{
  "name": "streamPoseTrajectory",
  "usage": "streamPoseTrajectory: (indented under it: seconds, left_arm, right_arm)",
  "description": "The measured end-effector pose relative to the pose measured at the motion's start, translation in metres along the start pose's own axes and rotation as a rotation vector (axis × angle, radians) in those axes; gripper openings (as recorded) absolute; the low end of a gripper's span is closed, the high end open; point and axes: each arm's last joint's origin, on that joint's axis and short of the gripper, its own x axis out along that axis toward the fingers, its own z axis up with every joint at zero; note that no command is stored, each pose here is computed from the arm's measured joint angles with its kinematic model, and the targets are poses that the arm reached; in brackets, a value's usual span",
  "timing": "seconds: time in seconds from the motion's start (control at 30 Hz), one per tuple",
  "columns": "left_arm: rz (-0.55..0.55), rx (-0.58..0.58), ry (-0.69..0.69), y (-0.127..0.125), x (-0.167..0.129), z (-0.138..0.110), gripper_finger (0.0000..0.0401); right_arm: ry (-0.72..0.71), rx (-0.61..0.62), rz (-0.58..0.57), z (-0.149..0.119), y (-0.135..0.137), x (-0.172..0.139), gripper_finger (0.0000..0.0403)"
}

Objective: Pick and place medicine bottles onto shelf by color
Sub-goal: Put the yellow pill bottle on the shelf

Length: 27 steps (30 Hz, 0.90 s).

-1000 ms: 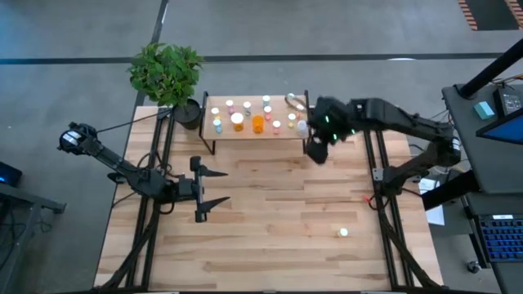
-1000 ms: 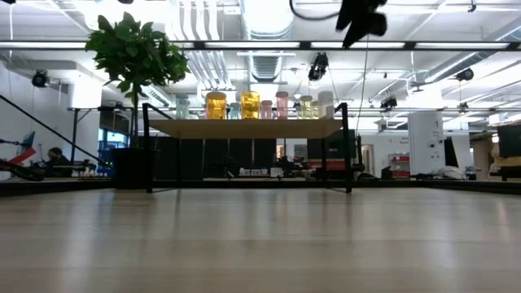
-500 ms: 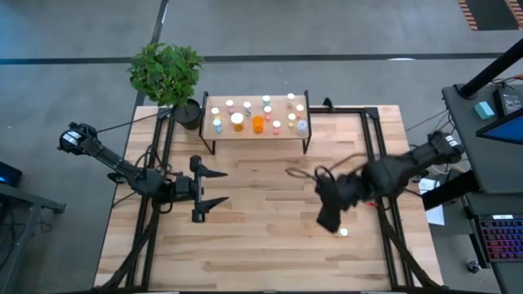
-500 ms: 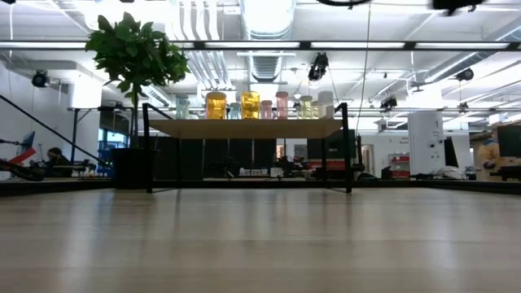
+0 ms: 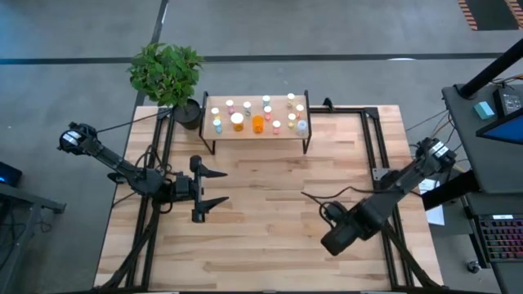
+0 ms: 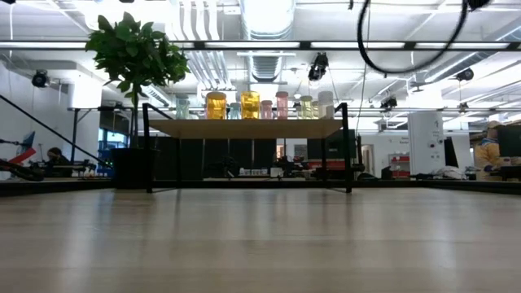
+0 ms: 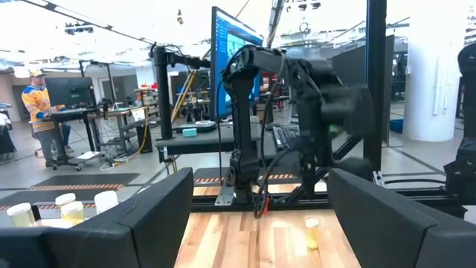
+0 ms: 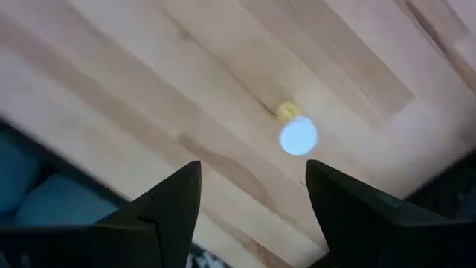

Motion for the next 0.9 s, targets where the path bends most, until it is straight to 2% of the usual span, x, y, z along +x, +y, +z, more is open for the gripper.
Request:
streamPoseTrajectory:
  seconds: [0.2,0.33,0.77,0.9]
  left_arm:
    - [0.001,0.0,0.0,0.0,0.0,0.0,0.0294]
    - [0.001,0.0,0.0,0.0,0.0,0.0,0.0294]
    - [0.001,-0.002,0.001,0.0,0.0,0.0,0.0294]
    - [0.001,0.0,0.003,0.0,0.0,0.0,0.0294]
  right_arm:
    - [0.05,-0.014,-0.152,-0.001,-0.002,0.036,0.0231]
    - [0.064,-0.042,-0.201,0.0,-0.001,0.049,0.0231]
    - [0.079,-0.106,-0.29,0.002,-0.001,0.077,0.0229]
    - [0.077,-0.115,-0.258,0.002,0.0,0.081,0.0216]
